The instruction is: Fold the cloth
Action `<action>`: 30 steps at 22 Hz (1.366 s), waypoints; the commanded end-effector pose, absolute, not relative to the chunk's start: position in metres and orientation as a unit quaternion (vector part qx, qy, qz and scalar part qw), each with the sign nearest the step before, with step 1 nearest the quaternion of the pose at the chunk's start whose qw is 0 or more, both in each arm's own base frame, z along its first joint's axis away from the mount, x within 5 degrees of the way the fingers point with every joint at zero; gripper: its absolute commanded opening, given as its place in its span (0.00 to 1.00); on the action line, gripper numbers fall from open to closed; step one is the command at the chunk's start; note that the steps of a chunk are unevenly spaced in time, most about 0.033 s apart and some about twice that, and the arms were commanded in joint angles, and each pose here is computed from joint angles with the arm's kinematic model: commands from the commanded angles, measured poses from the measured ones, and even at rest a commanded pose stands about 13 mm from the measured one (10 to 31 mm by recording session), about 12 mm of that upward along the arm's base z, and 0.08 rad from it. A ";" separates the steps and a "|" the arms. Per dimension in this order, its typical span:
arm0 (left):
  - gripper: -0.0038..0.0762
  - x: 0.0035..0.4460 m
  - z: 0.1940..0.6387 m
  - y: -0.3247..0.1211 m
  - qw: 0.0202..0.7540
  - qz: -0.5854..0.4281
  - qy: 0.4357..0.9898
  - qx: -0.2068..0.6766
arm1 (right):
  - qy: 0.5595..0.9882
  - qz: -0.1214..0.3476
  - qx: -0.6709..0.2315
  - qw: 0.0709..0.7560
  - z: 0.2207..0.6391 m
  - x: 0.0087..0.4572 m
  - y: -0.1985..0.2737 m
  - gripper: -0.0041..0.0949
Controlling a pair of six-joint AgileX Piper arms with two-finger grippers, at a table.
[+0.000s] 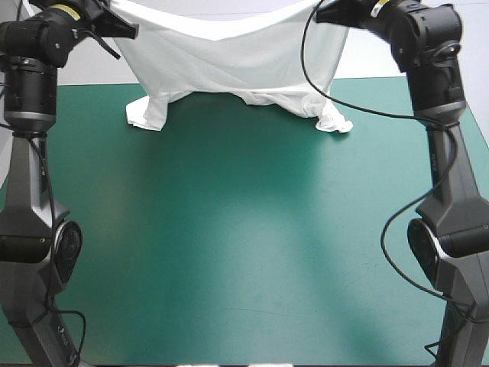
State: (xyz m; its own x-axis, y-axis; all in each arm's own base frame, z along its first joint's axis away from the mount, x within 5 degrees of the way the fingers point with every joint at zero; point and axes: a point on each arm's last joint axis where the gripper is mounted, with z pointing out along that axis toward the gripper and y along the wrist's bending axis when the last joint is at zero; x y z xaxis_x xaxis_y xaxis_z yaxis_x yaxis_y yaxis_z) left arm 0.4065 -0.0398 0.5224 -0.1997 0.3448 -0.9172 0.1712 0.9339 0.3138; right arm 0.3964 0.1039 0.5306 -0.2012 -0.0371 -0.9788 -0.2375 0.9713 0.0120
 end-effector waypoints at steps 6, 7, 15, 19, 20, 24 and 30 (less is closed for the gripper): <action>0.07 0.438 0.433 -0.044 0.401 0.040 0.897 0.181 | 0.878 0.079 -0.114 0.458 0.458 0.424 0.110 0.02; 0.07 0.439 0.422 -0.044 0.374 0.037 0.909 0.183 | 0.883 0.078 -0.115 0.449 0.454 0.425 0.110 0.02; 0.07 0.394 0.353 -0.042 0.206 0.004 0.962 0.180 | 0.952 0.056 -0.143 0.265 0.379 0.362 0.095 0.02; 0.07 0.321 0.337 -0.035 0.176 -0.005 0.970 0.169 | 0.970 0.055 -0.145 0.186 0.344 0.287 0.079 0.02; 0.07 0.292 0.328 -0.033 0.149 -0.008 0.975 0.164 | 0.974 0.055 -0.145 0.164 0.331 0.262 0.073 0.02; 0.07 0.224 0.304 -0.025 0.077 -0.013 0.987 0.143 | 0.978 0.097 -0.132 0.125 0.304 0.195 0.064 0.02; 0.07 0.175 0.291 -0.021 0.073 -0.016 0.988 0.133 | 0.975 0.141 -0.107 0.136 0.294 0.141 0.058 0.03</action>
